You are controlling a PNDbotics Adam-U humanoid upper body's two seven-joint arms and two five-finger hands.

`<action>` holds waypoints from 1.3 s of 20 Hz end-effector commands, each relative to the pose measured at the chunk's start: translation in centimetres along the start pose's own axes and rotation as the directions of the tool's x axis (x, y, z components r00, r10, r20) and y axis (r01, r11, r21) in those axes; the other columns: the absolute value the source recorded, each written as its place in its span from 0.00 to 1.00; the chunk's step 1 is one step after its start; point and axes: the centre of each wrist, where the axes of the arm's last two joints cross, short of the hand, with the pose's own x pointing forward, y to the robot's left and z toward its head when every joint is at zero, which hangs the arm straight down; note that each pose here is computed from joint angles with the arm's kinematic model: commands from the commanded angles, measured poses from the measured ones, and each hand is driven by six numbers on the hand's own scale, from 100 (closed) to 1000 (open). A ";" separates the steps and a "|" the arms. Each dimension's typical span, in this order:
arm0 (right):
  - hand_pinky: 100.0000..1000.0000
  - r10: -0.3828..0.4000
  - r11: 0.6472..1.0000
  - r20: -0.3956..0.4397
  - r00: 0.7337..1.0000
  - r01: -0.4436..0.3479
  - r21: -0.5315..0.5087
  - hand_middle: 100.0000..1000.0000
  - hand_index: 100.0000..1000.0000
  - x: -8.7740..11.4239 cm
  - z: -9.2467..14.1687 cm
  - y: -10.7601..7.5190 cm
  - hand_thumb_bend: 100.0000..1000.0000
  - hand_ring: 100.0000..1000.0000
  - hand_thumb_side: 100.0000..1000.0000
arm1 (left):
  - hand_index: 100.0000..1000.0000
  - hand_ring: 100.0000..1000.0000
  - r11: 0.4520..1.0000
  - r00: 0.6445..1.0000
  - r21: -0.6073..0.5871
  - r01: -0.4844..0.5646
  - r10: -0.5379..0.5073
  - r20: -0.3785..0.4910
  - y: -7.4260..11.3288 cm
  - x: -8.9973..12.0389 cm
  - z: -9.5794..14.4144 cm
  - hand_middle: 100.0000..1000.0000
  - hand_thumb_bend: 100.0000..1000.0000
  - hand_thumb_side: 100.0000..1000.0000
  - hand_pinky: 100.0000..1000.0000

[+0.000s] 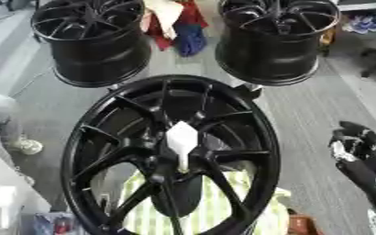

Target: Pull the pin out of the wheel hub.

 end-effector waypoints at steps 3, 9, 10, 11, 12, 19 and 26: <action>0.65 0.001 1.000 0.029 1.000 -0.001 -0.008 0.61 0.76 0.7 -0.4 -0.3 0.00 0.54 0.20 | 0.90 0.78 0.987 0.997 0.145 -0.075 0.068 0.048 1.1 0.4 -0.1 0.86 0.40 0.53 0.67; 0.65 -0.002 1.000 0.027 1.000 0.002 -0.015 0.61 0.76 0.7 -0.4 -0.3 0.00 0.54 0.20 | 0.84 0.68 0.898 0.913 0.230 -0.376 0.316 0.260 0.2 4.0 -0.5 0.75 0.22 0.43 0.52; 0.65 -0.002 1.000 0.026 1.000 0.003 -0.017 0.61 0.76 0.7 -0.4 -0.3 0.00 0.54 0.20 | 0.83 0.67 0.868 0.880 0.233 -0.440 0.365 0.303 -0.2 5.0 -0.4 0.75 0.20 0.42 0.51; 0.65 -0.003 1.000 0.026 1.000 0.004 -0.018 0.61 0.76 0.7 -0.4 -0.3 0.00 0.54 0.20 | 0.82 0.66 0.839 0.848 0.229 -0.494 0.407 0.341 -0.4 6.1 -0.3 0.73 0.18 0.39 0.50; 0.65 -0.005 1.000 0.026 1.000 0.005 -0.019 0.61 0.76 0.7 -0.4 -0.3 0.00 0.54 0.20 | 0.82 0.65 0.802 0.806 0.221 -0.555 0.452 0.383 -0.8 7.3 -0.1 0.73 0.17 0.38 0.49; 0.65 -0.011 0.999 0.030 0.999 0.012 -0.033 0.61 0.76 0.8 -0.4 -0.3 0.00 0.54 0.20 | 0.80 0.62 0.591 0.592 0.188 -0.785 0.626 0.508 -3.4 13.4 2.3 0.70 0.14 0.34 0.47; 0.65 -0.015 0.999 0.028 0.999 0.016 -0.039 0.61 0.76 0.8 -0.4 -0.3 0.00 0.54 0.20 | 0.79 0.62 0.460 0.487 0.189 -0.868 0.715 0.502 -5.8 16.5 2.4 0.69 0.13 0.34 0.47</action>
